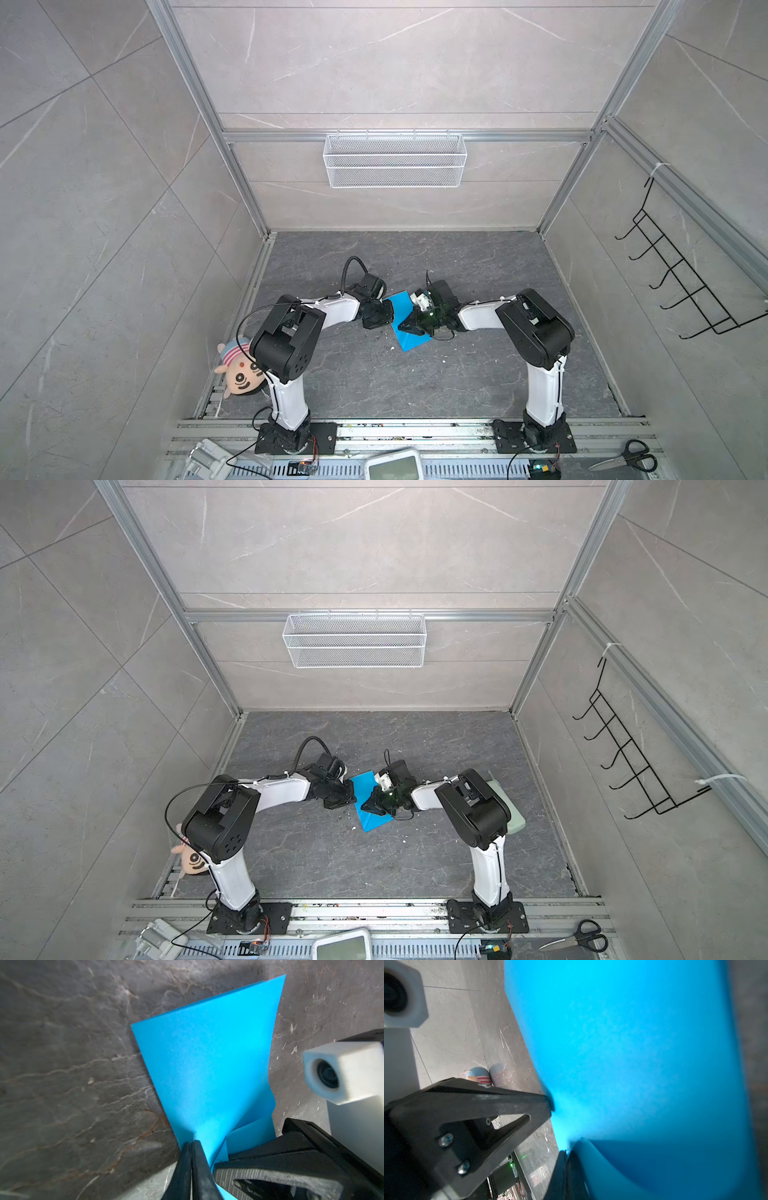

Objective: Fold a paper plane with a square sheet of paper (pick it up from the middle)

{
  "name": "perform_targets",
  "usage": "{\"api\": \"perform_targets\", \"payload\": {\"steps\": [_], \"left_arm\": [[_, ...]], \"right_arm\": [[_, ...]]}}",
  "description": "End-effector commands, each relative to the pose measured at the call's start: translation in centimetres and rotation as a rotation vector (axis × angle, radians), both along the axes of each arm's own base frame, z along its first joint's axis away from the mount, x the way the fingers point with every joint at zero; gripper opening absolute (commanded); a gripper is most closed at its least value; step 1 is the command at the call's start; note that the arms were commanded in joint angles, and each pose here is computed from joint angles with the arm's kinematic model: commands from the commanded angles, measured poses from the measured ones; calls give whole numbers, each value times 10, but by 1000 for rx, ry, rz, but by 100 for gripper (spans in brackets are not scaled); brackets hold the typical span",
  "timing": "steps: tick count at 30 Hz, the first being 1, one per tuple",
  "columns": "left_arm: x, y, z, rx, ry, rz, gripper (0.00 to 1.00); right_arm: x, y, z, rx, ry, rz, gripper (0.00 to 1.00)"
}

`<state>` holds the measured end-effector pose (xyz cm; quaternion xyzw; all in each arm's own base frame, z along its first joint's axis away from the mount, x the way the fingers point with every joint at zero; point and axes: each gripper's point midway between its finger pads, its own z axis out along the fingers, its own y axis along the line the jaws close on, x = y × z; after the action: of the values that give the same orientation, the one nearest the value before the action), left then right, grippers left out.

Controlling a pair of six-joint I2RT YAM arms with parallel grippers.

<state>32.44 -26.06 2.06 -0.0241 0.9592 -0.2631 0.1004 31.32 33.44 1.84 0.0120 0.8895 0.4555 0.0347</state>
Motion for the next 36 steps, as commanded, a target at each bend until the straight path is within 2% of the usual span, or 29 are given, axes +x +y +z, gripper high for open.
{"api": "perform_targets", "payload": {"steps": [1, 14, 19, 25, 28, 32, 36], "left_arm": [[-6, 8, -13, 56, 50, 6, 9], [-2, 7, 0, 54, 24, -2, 10], [5, 7, 21, 40, -19, 27, 15], [7, 36, 32, 115, -15, 100, 21], [6, 42, 38, 116, -29, 113, 23], [4, 33, 49, 41, -54, 93, 24], [-2, 12, 60, -33, -82, 36, 21]], "right_arm": [[0, -5, -17, -41, 11, -31, 6], [-4, -11, -26, -83, 21, -28, 7], [-7, -14, -29, -102, 29, -24, 16], [-8, -15, -29, -107, 33, -24, 30], [-8, -16, -30, -114, 33, -23, 32], [-8, -17, -31, -123, 35, -26, 31], [-9, -19, -33, -139, 38, -28, 20]]}}
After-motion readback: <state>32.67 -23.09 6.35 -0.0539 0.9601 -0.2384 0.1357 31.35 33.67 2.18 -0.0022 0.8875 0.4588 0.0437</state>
